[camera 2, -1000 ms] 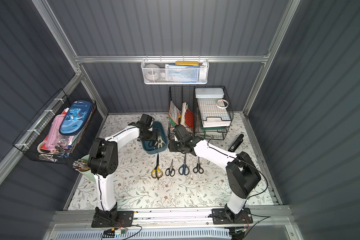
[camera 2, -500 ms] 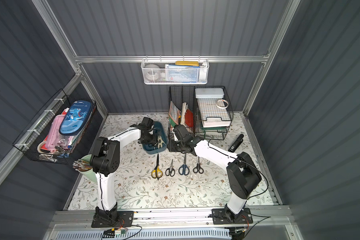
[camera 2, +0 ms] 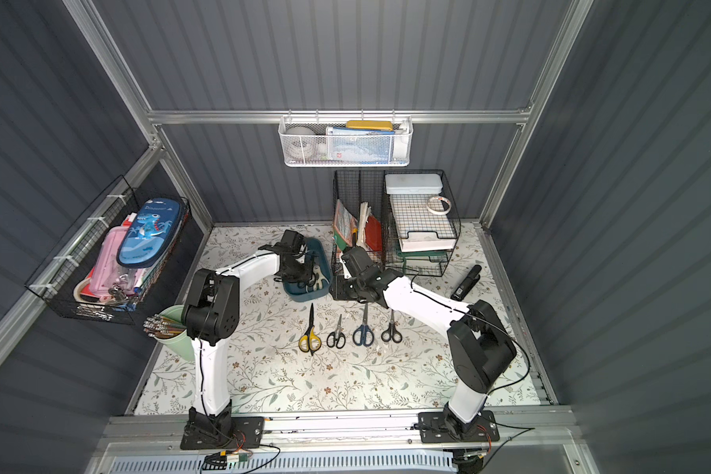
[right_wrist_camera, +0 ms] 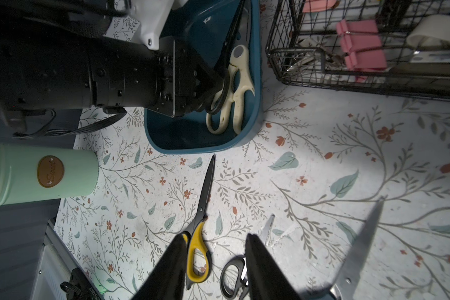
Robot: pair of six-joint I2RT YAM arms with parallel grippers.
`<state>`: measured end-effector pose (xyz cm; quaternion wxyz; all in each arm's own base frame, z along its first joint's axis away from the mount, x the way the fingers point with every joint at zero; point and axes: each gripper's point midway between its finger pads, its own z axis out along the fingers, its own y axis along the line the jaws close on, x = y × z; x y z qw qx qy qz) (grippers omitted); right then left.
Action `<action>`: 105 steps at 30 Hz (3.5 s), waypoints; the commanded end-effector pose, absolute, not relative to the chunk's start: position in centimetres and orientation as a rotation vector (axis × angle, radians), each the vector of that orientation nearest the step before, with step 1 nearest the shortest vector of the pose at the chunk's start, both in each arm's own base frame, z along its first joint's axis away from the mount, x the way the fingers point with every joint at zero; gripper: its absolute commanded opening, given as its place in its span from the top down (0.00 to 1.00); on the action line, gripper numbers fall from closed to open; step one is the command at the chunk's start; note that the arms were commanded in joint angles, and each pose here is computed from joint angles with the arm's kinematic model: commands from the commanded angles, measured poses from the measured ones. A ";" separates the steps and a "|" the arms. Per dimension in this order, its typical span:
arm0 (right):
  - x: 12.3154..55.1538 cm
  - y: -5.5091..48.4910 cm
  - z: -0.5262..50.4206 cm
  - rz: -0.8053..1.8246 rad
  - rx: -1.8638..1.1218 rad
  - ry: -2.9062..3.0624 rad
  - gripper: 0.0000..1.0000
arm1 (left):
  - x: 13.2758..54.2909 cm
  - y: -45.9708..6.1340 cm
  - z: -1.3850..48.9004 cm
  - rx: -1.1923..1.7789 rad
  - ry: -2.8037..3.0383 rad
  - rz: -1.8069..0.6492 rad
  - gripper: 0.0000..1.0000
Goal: Take the scissors out of the storage box
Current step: Pick up the scissors from the storage box, then place the scissors at the center of the board, then pick up the scissors from the storage box.
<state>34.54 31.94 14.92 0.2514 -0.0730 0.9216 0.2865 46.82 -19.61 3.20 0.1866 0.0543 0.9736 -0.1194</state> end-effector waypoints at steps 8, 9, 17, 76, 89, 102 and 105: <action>34.4 32.0 14.5 0.789 -0.198 2.514 0.58 | 48.2 -18.5 6.7 0.120 2.668 -0.330 1.00; 34.4 32.0 14.5 0.792 -0.196 2.515 0.59 | 48.3 -18.6 7.6 0.121 2.649 -0.333 1.00; 34.4 32.2 14.5 0.805 -0.199 2.515 0.58 | 47.8 -17.2 13.5 0.096 2.543 -0.280 1.00; 34.0 32.4 14.6 0.756 -0.254 2.508 0.58 | 26.2 -12.7 5.1 -0.071 2.801 -0.054 0.63; 33.9 29.8 14.6 0.688 -0.197 2.524 0.58 | 35.6 -18.5 17.0 0.071 2.543 -0.218 0.60; 33.7 28.2 14.2 0.653 -0.178 2.546 0.57 | 46.9 -20.8 9.1 0.111 2.647 -0.154 0.61; 33.8 28.2 14.0 0.654 -0.176 2.548 0.57 | 47.3 -20.5 7.3 0.122 2.681 -0.151 0.61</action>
